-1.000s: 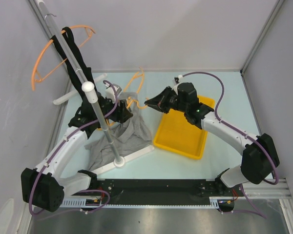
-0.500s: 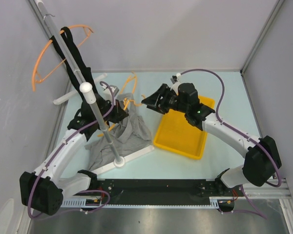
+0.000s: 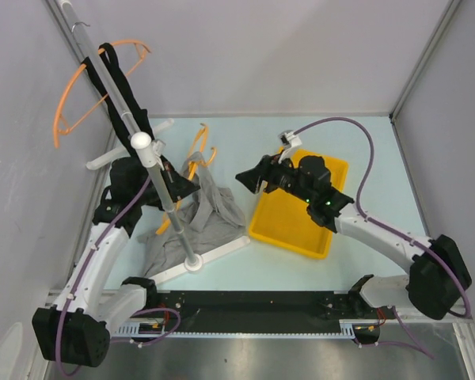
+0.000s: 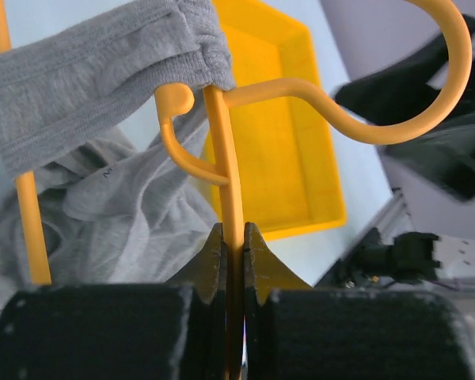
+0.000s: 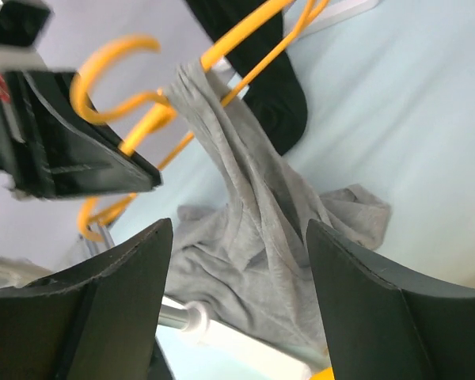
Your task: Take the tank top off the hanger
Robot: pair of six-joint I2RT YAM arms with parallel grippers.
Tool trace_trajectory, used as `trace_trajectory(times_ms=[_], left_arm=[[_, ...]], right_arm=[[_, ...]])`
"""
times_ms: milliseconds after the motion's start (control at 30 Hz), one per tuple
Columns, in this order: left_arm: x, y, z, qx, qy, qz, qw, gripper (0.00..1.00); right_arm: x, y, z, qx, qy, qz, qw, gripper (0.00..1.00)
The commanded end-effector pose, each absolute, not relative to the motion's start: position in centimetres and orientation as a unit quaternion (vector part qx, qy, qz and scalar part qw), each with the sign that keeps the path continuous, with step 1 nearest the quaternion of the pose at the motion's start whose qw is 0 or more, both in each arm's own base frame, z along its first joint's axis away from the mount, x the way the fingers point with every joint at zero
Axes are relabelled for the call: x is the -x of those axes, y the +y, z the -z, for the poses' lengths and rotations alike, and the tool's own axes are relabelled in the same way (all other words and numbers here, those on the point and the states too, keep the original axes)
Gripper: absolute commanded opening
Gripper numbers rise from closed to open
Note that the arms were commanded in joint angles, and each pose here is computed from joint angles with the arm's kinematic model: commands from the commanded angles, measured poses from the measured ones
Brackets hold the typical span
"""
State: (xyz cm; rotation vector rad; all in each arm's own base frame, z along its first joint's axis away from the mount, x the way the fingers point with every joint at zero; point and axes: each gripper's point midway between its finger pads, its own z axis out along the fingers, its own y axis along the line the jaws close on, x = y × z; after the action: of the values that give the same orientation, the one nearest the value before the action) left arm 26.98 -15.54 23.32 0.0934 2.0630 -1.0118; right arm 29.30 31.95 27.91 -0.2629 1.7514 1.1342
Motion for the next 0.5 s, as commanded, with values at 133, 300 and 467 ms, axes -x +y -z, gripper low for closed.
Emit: trace_trajectory(times_ms=[133,300,467], left_arm=[[-23.6,-17.9,-27.9,-0.072,0.76,0.517,0.387,0.0],[-22.8,-18.0,-27.7,-0.076,0.759,0.527,0.375,0.0],[-22.0,-18.1,-27.5,-0.083,0.758,0.533,0.366,0.0]], right_arm=[[-27.6,38.6,-27.9,0.262,0.612,-0.495,0.558,0.8],[-28.0,41.5,-27.5,0.267,0.603,-0.499,0.562,0.81],[-29.4,43.1,-27.7,0.256,0.603,-0.498,0.569,0.74]])
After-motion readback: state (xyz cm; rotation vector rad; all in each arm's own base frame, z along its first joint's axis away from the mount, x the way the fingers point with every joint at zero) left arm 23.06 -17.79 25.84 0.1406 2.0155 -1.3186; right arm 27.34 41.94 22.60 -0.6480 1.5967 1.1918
